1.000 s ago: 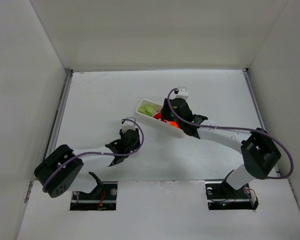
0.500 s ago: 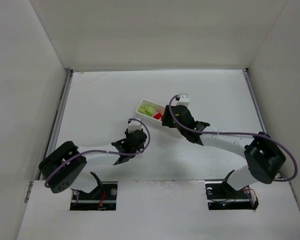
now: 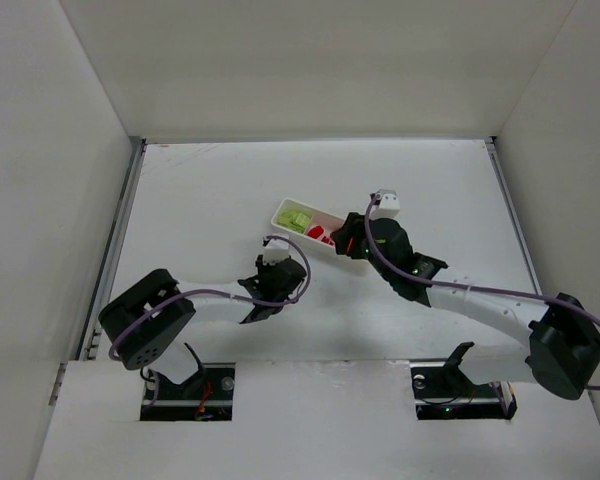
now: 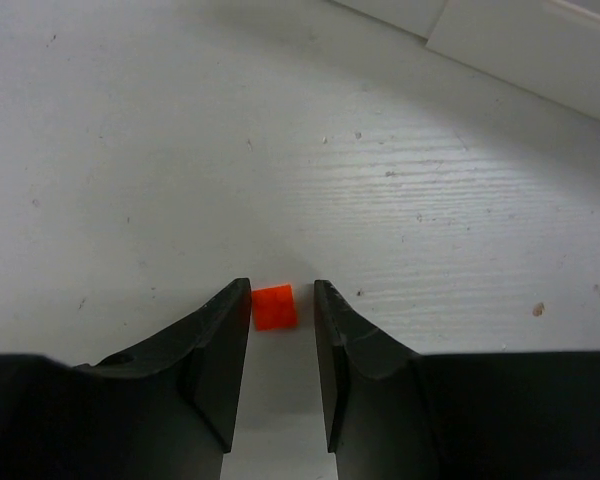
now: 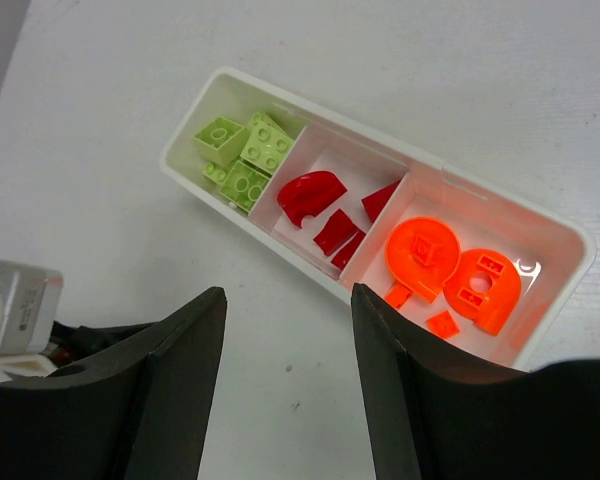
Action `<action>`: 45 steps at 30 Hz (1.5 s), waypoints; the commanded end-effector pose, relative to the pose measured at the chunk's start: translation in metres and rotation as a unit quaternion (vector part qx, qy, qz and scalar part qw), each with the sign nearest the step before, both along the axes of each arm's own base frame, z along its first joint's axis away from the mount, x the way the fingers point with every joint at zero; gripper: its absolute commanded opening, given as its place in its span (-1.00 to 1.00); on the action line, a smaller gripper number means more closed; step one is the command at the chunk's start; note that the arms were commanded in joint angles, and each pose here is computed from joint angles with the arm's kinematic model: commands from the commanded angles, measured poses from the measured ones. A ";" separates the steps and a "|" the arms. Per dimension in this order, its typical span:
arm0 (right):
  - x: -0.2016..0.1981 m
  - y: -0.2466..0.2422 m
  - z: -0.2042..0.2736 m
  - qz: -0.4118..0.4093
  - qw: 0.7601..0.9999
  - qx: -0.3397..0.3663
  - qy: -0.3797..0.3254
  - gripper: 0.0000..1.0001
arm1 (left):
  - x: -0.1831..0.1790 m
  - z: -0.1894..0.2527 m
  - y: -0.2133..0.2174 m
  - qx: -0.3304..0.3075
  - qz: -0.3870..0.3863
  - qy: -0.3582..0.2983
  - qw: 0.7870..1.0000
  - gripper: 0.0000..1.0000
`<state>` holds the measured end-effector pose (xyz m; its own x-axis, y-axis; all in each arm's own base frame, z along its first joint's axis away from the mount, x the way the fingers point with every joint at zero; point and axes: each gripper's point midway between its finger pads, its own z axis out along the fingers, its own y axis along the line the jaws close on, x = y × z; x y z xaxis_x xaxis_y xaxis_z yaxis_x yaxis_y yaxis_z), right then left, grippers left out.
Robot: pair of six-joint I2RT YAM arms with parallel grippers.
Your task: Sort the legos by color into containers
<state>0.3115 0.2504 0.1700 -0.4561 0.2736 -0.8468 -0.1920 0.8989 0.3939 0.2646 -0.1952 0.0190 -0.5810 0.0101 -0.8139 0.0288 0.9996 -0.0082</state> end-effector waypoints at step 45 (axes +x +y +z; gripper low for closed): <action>0.009 -0.175 0.001 -0.259 0.943 0.196 -0.074 -0.25 | 0.079 0.137 -0.203 -0.137 -0.147 -0.062 0.978 -0.65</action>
<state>0.3152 0.0700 0.1565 -0.0973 0.7025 -0.7050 0.2087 0.7070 0.6757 0.3371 -0.3802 0.1351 -0.5146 -0.0677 -0.8548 0.2846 0.9269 -0.2447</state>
